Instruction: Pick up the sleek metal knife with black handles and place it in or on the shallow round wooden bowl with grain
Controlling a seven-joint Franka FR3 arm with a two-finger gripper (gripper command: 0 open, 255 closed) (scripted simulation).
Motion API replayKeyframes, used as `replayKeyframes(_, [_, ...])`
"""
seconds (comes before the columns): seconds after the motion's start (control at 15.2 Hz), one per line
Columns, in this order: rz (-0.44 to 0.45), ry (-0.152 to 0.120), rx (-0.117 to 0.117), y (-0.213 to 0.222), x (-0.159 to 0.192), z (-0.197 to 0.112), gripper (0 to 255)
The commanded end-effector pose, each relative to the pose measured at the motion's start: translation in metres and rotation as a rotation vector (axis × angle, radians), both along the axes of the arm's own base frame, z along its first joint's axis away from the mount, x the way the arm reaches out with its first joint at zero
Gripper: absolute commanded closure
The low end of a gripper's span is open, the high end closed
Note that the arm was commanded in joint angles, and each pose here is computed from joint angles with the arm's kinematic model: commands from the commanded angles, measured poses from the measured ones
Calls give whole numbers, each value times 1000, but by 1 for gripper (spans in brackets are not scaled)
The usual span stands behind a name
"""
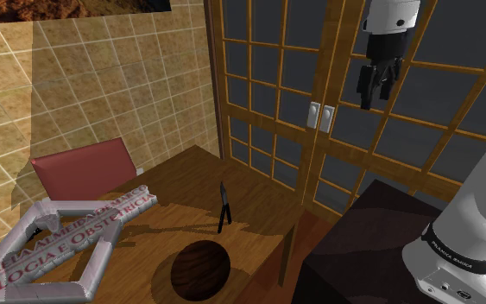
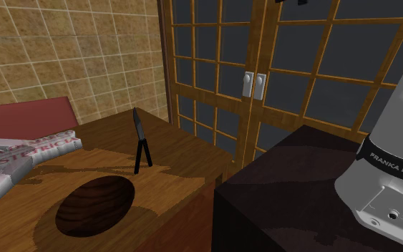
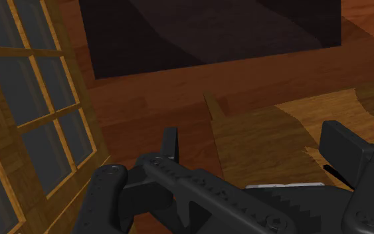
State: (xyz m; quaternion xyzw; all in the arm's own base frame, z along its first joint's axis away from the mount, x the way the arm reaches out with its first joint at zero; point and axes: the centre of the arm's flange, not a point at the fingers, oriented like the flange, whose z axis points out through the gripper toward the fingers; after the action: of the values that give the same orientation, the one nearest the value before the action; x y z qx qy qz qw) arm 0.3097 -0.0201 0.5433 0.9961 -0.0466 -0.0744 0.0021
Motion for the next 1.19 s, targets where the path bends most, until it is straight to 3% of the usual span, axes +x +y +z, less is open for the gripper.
replayKeyframes(0.0, [0,0,0,0,0,0,0])
replayKeyframes(1.12, [-23,151,27,118,157,-137,0])
